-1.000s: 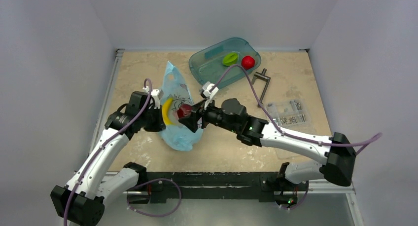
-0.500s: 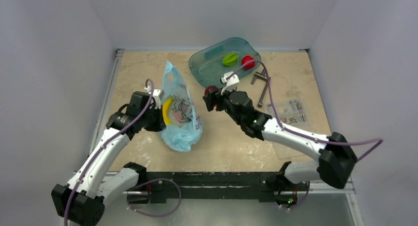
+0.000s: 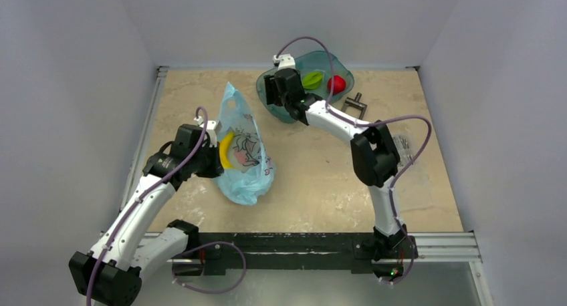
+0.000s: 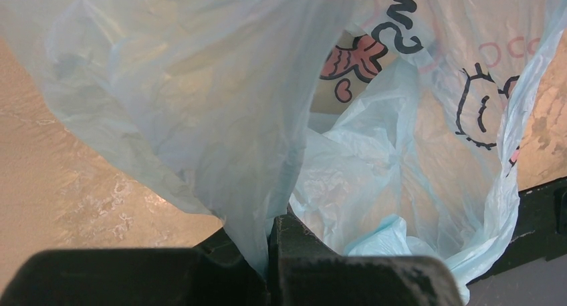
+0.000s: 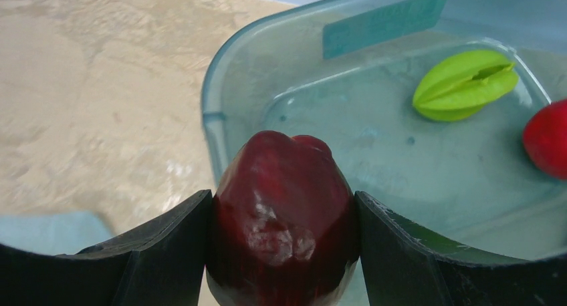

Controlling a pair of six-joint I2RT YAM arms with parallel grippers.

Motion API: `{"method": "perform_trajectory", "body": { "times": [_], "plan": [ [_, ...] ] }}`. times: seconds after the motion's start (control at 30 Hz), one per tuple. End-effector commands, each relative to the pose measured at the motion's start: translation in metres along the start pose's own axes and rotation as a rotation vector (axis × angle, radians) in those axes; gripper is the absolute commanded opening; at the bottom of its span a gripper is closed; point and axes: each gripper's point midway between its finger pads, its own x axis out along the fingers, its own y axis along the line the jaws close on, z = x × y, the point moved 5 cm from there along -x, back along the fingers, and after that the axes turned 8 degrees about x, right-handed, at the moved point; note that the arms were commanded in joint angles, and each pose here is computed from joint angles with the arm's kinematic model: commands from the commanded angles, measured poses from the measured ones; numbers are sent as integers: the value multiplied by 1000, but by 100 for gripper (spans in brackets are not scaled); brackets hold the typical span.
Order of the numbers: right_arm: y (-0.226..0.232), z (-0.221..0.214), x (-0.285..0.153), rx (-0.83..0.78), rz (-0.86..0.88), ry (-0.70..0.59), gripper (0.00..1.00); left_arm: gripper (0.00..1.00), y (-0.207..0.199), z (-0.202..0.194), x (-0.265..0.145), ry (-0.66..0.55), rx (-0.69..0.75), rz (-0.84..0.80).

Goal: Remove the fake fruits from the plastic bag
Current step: Place the fake fruit in the bin.

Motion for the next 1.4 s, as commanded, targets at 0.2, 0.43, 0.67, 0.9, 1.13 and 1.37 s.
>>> {"method": "perform_trajectory", "body": {
  "times": [0.2,0.43,0.67,0.9,1.13,1.37],
  "plan": [
    [-18,0,69,-37,-10,114,20,0,0,3,-1,-30,18,4],
    [-19,-28,86,-25,16,189,50,0,0,3,0,-26,19,0],
    [-17,0,67,-39,20,163,91,0,-1,3,2,-16,23,-8],
    [-21,50,10,-13,16,100,99,0,-2,4,2,-17,25,-17],
    [-12,38,-88,128,270,113,93,0,-4,4,2,-13,30,-36],
    [16,-3,-191,185,650,126,70,0,-9,4,4,-3,38,-73]
  ]
}}
